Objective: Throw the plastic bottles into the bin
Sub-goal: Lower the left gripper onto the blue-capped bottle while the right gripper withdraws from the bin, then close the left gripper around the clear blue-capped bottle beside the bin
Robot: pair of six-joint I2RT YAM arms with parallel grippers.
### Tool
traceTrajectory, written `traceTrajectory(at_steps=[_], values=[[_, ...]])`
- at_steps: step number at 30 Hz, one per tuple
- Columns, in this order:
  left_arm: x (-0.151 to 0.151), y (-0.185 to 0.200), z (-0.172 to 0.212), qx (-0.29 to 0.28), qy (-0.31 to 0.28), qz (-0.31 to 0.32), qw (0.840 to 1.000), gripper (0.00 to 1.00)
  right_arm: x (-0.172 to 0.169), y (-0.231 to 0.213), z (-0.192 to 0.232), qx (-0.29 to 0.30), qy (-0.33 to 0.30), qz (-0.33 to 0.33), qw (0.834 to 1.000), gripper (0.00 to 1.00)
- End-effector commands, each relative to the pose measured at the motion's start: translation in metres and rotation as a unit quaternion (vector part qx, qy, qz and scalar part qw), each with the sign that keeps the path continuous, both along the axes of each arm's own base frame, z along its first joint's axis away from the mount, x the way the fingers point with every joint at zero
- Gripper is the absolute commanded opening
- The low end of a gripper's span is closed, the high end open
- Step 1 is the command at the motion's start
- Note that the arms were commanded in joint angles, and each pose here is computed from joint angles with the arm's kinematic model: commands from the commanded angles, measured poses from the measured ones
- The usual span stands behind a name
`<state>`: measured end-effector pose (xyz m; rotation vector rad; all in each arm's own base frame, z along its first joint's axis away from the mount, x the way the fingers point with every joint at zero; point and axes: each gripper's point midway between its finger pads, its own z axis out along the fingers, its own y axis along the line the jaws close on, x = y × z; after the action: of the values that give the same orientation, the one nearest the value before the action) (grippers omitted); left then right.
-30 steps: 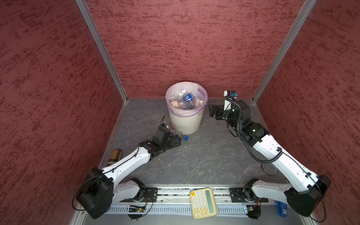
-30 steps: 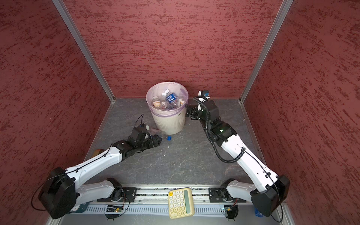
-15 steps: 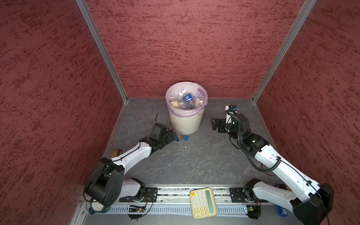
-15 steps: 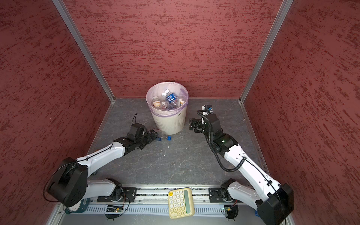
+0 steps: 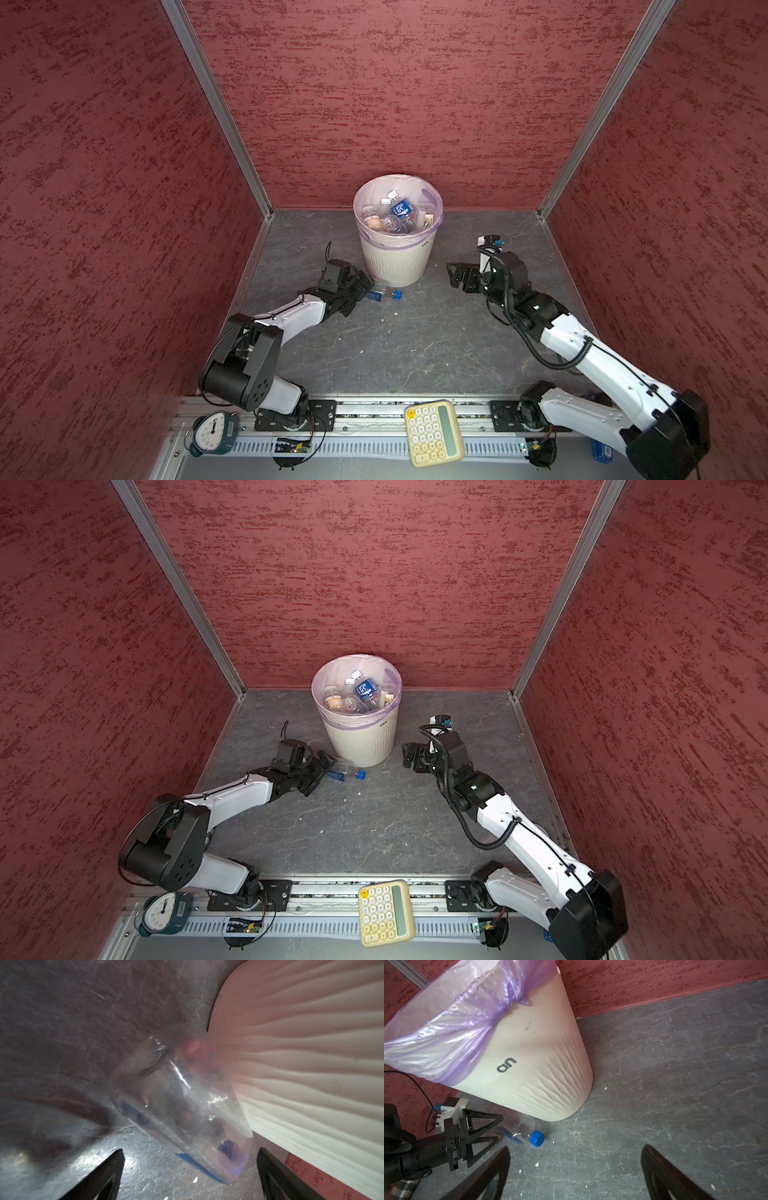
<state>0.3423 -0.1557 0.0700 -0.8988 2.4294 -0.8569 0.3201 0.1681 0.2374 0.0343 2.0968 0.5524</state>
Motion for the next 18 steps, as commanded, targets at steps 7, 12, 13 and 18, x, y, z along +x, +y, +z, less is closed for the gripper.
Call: traceTrajectory(at_steps=[7,12,13,18], values=[[0.027,0.006,0.012,-0.023,0.004,0.028,0.999,0.99,-0.001,-0.004,0.006,0.012,-0.016,-0.003,1.0,0.99],[0.03,0.006,0.003,-0.022,0.027,0.022,0.999,0.99,-0.001,-0.008,0.009,0.006,-0.021,-0.01,1.0,0.99],[0.031,0.005,0.003,-0.021,0.028,0.021,0.999,0.99,-0.001,-0.008,0.009,0.007,-0.021,-0.011,1.0,0.99],[0.032,0.005,-0.009,-0.007,0.053,0.008,0.999,1.0,-0.001,-0.008,0.005,0.012,-0.015,-0.014,1.0,0.99]])
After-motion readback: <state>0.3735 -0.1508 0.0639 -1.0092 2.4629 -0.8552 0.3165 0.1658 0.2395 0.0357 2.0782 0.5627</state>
